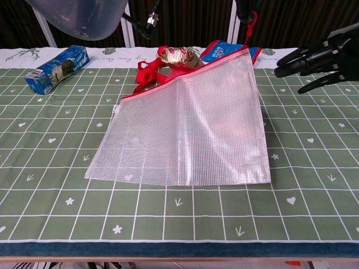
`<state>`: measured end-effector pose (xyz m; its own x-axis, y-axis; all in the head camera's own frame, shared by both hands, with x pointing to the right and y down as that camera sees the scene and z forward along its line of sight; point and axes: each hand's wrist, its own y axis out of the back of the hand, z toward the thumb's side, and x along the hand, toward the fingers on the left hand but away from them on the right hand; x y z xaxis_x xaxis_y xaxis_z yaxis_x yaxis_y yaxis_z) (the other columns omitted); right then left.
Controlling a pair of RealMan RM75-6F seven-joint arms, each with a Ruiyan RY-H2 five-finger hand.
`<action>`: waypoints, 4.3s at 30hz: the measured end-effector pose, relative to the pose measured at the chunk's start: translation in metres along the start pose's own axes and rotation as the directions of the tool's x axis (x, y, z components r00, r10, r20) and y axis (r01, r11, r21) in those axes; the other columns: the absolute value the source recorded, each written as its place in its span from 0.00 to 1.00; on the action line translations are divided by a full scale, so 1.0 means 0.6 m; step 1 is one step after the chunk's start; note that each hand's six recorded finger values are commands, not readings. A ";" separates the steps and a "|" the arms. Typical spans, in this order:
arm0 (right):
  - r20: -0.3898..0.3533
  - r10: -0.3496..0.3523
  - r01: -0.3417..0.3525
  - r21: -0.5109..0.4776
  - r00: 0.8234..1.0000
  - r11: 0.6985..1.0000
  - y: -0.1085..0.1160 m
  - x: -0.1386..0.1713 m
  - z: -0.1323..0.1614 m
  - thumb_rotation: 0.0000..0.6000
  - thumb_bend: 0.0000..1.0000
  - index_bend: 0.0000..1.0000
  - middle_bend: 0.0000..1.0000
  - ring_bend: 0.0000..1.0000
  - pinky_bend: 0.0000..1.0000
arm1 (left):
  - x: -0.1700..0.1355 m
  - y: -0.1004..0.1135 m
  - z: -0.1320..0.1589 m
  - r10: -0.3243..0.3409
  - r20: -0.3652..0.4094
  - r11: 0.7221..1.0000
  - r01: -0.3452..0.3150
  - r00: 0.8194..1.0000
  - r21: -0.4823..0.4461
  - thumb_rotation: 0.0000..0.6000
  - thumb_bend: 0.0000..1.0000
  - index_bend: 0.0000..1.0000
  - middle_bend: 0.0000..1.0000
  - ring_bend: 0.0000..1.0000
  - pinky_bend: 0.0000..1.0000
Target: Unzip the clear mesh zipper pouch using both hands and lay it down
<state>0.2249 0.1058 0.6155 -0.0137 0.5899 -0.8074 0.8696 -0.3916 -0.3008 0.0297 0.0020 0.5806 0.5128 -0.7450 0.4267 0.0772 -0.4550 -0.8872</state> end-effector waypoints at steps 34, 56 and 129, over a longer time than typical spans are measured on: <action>0.036 -0.003 0.008 -0.125 0.999 0.992 -0.053 -0.038 0.056 1.00 0.46 0.59 0.13 0.00 0.21 | -0.006 0.012 0.016 0.004 0.017 1.000 -0.004 1.000 0.000 1.00 0.44 0.62 1.00 0.92 0.87; 0.027 0.024 -0.019 -0.200 0.999 0.980 -0.048 -0.030 0.075 1.00 0.53 0.64 0.16 0.00 0.21 | -0.012 0.005 -0.013 -0.004 -0.003 1.000 0.004 1.000 0.003 1.00 0.44 0.62 1.00 0.92 0.87; 0.034 -0.203 0.203 -0.304 0.979 0.931 0.174 -0.027 0.097 1.00 0.53 0.67 0.18 0.00 0.21 | -0.158 0.051 -0.294 0.026 -0.190 1.000 -0.024 0.981 0.010 1.00 0.44 0.62 1.00 0.92 0.87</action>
<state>0.2876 0.0142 0.5679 -0.2063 0.6329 -0.7462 0.9566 -0.0301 -0.2900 -0.1674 -0.0273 0.5441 0.3428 -0.8355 0.4294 0.0732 -0.4319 -0.8989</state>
